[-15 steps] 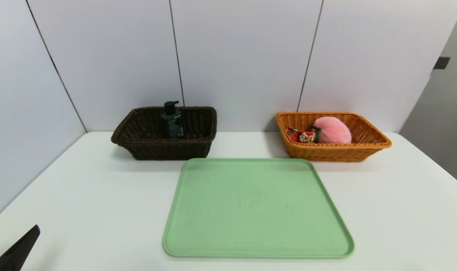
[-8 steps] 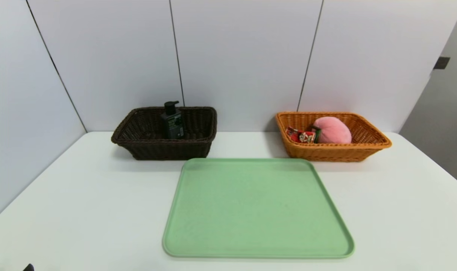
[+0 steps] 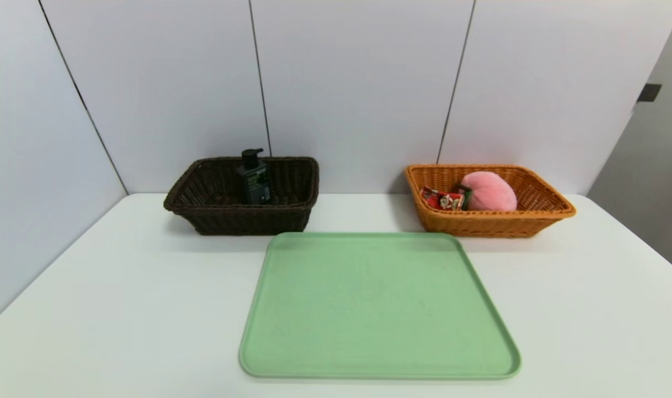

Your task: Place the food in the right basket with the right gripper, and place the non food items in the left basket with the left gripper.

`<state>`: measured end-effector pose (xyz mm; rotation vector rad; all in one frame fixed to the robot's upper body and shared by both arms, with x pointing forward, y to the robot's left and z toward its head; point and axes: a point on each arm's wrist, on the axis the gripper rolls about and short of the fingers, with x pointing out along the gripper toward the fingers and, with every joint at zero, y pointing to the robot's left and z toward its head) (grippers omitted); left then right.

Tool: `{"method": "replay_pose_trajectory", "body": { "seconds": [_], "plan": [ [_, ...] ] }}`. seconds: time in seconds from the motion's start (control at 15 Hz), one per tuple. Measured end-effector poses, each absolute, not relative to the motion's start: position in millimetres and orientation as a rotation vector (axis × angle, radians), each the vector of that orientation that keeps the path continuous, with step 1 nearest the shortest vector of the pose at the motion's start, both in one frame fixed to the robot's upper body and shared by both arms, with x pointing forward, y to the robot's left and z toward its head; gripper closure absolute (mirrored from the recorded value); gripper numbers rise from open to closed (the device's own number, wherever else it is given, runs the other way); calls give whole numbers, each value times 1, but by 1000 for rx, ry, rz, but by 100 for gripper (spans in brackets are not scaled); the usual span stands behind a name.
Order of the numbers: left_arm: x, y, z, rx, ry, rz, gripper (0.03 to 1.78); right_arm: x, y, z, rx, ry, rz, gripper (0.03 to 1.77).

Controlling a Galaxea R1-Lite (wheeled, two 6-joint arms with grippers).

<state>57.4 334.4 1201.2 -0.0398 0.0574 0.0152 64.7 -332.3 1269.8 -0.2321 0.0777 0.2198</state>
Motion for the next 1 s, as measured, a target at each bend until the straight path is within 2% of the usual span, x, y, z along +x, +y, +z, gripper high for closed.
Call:
{"method": "replay_pose_trajectory", "body": {
  "seconds": [0.6,1.0],
  "plan": [
    [60,335,1198,-29,29,21,12,53,-332,1214,-244,13,192,9],
    [62,334,1203,28,-58,13,12,57,-332,1212,-250,-98,178,9]
  ]
}}
